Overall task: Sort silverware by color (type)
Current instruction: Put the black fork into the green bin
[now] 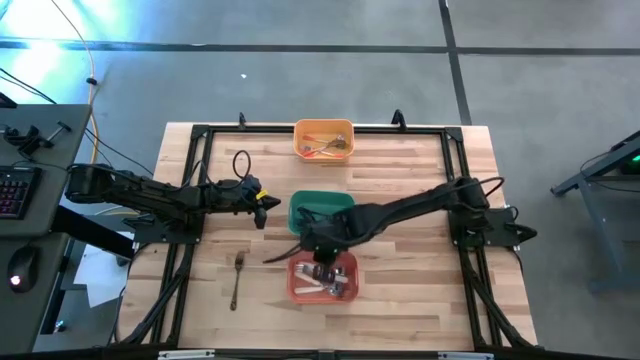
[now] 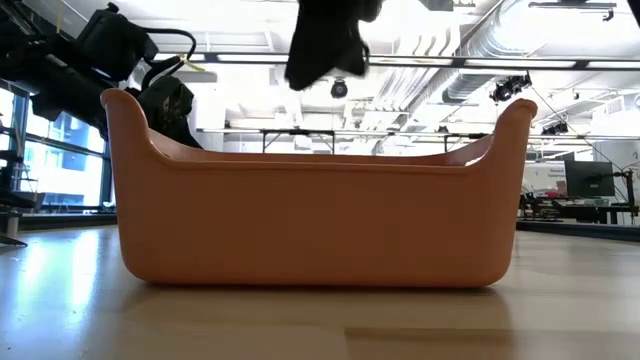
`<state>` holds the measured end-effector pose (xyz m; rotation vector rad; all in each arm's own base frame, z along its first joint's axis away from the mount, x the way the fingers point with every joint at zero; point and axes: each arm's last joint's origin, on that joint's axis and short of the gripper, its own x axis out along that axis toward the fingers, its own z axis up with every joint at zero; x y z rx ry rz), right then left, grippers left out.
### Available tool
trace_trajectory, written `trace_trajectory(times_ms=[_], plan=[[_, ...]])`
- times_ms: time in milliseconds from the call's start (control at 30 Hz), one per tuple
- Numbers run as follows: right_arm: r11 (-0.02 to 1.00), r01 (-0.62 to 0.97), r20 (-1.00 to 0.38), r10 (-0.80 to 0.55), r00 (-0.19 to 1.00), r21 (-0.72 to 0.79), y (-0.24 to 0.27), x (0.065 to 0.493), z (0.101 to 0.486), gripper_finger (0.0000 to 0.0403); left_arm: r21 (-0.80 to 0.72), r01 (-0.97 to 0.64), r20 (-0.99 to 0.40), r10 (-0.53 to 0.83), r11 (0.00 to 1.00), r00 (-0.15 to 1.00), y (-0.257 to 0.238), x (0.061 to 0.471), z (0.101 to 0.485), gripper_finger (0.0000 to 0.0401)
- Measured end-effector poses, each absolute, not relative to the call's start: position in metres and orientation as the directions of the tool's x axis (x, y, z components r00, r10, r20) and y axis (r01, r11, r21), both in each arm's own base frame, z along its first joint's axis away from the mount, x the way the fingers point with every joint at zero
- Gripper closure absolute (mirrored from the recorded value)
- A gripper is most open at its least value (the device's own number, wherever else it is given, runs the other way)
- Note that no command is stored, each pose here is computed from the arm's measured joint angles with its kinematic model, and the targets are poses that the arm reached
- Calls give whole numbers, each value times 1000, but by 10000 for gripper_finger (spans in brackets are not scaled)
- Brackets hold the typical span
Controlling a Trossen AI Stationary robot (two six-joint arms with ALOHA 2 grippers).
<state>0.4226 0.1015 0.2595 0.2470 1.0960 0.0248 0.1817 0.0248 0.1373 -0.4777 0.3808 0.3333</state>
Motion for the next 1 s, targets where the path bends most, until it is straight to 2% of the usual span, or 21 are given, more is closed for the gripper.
trace_trajectory(times_ms=[133, 233, 400, 633, 767, 900, 1000], plan=[[994, 57, -865, 48, 499, 88, 85, 419, 289, 396, -381, -392, -422, 220, 837, 880, 25, 182, 138, 401], [999, 34, -856, 9, 518, 30, 69, 417, 297, 395, -381, -395, -421, 223, 836, 879, 25, 182, 138, 401], [1000, 0, -869, -24, 494, -28, 39, 416, 279, 401, -387, -412, -415, 243, 825, 877, 25, 182, 138, 401], [999, -31, -740, 53, 671, 44, 12, 402, 257, 403, -394, -446, -448, 256, 804, 857, 25, 188, 145, 401], [996, 42, -637, 16, 771, 76, -8, 375, 266, 403, -372, -492, -540, 247, 787, 805, 21, 195, 152, 401], [992, 99, -594, -30, 804, 83, -26, 341, 273, 403, -344, -565, -670, 225, 750, 707, 14, 197, 161, 401], [988, 134, -578, -67, 813, 74, -39, 318, 277, 403, -347, -642, -762, 193, 684, 618, 5, 196, 170, 401]])
